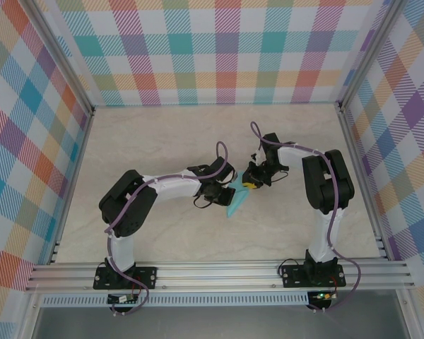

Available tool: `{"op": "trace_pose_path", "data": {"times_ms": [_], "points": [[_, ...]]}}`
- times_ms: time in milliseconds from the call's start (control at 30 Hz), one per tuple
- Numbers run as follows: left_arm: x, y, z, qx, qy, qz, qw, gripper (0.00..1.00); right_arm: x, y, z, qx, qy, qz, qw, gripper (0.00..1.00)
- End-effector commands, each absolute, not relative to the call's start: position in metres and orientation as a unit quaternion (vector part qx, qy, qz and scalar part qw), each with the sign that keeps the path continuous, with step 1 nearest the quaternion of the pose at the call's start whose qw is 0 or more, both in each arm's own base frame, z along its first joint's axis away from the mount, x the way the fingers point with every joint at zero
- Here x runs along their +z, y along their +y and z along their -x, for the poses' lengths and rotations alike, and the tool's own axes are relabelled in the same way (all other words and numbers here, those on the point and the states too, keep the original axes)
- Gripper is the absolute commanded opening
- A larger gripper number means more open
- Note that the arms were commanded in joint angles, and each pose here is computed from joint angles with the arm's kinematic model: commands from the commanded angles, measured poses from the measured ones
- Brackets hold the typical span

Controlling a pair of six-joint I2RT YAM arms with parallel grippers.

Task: Fold a paper plane with a square sheet of paper (pick it up from the middle)
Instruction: Third fold the triangle at the center of the table.

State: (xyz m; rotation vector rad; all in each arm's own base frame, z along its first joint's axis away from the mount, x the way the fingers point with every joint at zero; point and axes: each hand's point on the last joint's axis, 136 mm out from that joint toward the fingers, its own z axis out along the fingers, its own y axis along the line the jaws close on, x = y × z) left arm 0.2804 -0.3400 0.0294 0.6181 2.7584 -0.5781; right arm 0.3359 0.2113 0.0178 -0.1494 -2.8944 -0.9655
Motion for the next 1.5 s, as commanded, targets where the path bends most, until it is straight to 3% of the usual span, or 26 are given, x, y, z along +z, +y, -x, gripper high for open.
{"op": "trace_pose_path", "data": {"times_ms": [0,700,1300,1467], "points": [[0.021,-0.332,-0.286,-0.181,0.953,-0.21,0.123,0.02,0.013,0.209,-0.326,-0.304,-0.95,0.041,0.057,0.15],[-0.001,-0.325,-0.279,-0.171,0.957,-0.209,0.106,0.03,0.019,0.21,-0.327,-0.31,-0.949,0.04,0.05,0.16],[0.029,-0.344,-0.29,-0.207,0.943,-0.221,0.14,0.04,0.01,0.208,-0.325,-0.303,-0.95,0.042,0.058,0.14],[0.023,-0.334,-0.294,-0.178,0.949,-0.217,0.142,0.04,0.009,0.208,-0.324,-0.302,-0.951,0.043,0.06,0.14]]}}
